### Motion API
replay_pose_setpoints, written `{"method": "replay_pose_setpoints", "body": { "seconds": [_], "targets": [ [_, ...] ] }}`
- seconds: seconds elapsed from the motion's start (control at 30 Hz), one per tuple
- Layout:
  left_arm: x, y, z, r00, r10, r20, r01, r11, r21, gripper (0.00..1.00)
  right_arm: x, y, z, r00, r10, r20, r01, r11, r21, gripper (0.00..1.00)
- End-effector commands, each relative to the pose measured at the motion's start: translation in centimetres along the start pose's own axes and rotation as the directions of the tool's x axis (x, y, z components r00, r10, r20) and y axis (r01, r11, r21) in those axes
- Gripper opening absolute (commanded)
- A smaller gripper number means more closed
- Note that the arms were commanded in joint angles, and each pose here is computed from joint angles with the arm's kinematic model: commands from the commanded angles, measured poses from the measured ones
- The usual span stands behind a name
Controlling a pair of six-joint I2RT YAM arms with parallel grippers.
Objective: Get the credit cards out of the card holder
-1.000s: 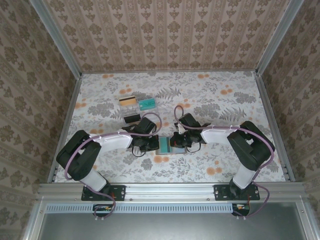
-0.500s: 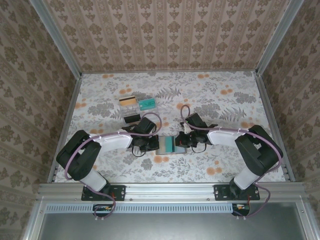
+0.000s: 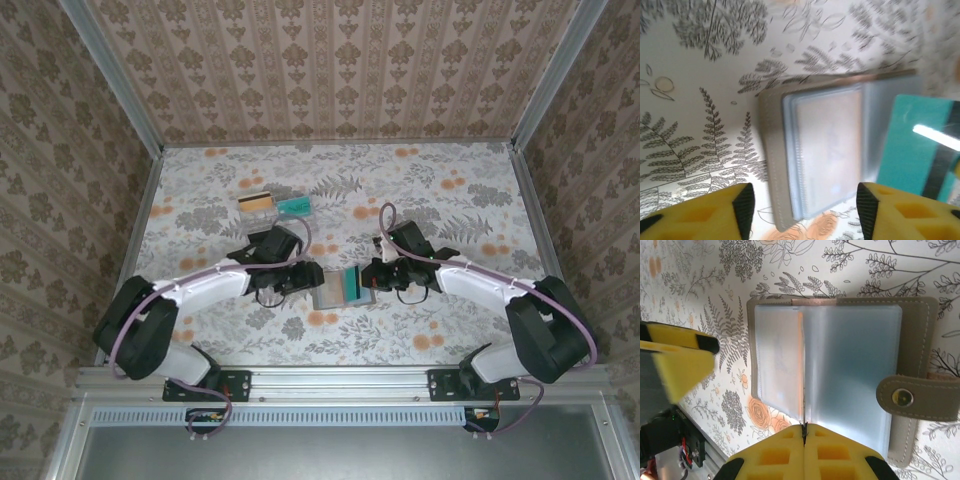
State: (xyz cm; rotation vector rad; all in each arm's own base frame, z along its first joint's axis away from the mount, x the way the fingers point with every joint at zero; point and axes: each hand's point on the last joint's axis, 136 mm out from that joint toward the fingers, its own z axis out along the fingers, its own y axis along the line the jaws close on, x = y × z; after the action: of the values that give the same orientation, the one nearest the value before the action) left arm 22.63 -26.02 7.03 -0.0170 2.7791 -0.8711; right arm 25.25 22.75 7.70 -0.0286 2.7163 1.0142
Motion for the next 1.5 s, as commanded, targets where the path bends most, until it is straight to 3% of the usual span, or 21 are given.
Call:
{"method": "replay_pose_setpoints", "body": {
  "seconds": [0.0, 0.27, 0.5, 1.03, 1.47],
  "targets": [
    [-2.2, -2.5, -2.4, 0.996, -0.013, 0.088, 0.003, 0.994, 0.106, 0.68, 0.0, 1.5, -1.5, 1.0, -0.021, -0.001, 0.021, 0.998, -0.055, 0.0],
    [-4.4, -5.9, -4.9, 0.981, -0.105, 0.163, 0.042, 0.936, 0.35, 0.69, -2.0, 5.2, -3.8, 0.998, -0.036, 0.057, 0.046, 0.98, -0.195, 0.0],
    [-5.6, -7.7, -5.8, 0.97, -0.156, 0.186, 0.045, 0.869, 0.493, 0.59, -4.2, 9.2, -5.3, 0.994, -0.042, 0.097, 0.074, 0.934, -0.351, 0.0],
    [-5.0, -9.4, -5.3, 0.984, -0.127, 0.123, 0.034, 0.819, 0.573, 0.45, -5.8, 10.6, -4.8, 0.995, -0.018, 0.1, 0.058, 0.906, -0.418, 0.0],
    [-4.7, -10.4, -6.3, 0.987, -0.103, 0.119, 0.01, 0.797, 0.603, 0.12, -5.7, 8.5, -2.6, 0.998, 0.013, 0.06, 0.011, 0.922, -0.388, 0.0]
  ]
}}
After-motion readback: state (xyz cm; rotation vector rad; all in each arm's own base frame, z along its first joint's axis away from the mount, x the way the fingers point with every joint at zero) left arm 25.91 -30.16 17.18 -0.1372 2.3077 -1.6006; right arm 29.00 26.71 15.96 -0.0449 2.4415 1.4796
